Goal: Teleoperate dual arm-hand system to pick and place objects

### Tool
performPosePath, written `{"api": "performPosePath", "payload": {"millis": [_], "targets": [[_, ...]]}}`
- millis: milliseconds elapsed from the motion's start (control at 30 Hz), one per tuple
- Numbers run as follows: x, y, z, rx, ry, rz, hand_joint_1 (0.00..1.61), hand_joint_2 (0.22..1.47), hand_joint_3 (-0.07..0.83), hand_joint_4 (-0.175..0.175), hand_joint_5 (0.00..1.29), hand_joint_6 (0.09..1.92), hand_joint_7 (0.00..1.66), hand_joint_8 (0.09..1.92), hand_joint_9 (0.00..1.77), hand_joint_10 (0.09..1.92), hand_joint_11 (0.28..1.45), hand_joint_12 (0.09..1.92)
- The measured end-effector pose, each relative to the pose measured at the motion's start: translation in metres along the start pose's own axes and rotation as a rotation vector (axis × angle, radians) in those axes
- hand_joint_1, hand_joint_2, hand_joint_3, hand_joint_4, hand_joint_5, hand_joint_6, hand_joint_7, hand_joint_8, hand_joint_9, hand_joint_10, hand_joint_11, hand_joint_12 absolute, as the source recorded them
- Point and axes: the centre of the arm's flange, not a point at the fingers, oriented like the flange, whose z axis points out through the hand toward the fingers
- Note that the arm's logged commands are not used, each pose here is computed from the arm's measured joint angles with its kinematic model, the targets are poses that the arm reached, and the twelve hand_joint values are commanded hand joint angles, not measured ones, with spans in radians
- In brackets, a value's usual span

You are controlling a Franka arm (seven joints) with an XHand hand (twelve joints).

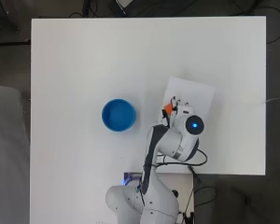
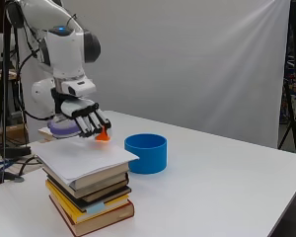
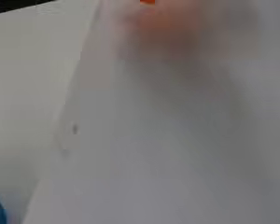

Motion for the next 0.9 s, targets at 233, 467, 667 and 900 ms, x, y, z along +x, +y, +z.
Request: {"api": "performPosePath", "payload": {"millis": [233, 467, 667, 900], "targets": [[0.044, -0.017, -0.065, -0.071, 0.089, -0.051, 0.91, 1.23, 0.000, 0.175, 0.74, 1.36, 0.99, 1.92, 1.26, 1.92, 0.89, 1.85], [0.094, -0.060, -0.095, -0.063, 0.204, -0.182, 0.92, 1.22, -0.001, 0.175, 0.76, 1.33, 1.01, 1.92, 1.31, 1.92, 0.98, 1.89], [0.130, -0.090, -0.046, 0.007, 0.150, -0.307, 0.92, 1.22, 0.000, 0.175, 0.76, 1.33, 1.01, 1.92, 1.35, 1.92, 1.04, 1.92], [0.154, -0.125, 0.025, 0.096, 0.052, -0.462, 0.87, 1.26, 0.003, 0.175, 0.69, 1.42, 0.93, 1.92, 1.31, 1.92, 1.03, 1.92]]}}
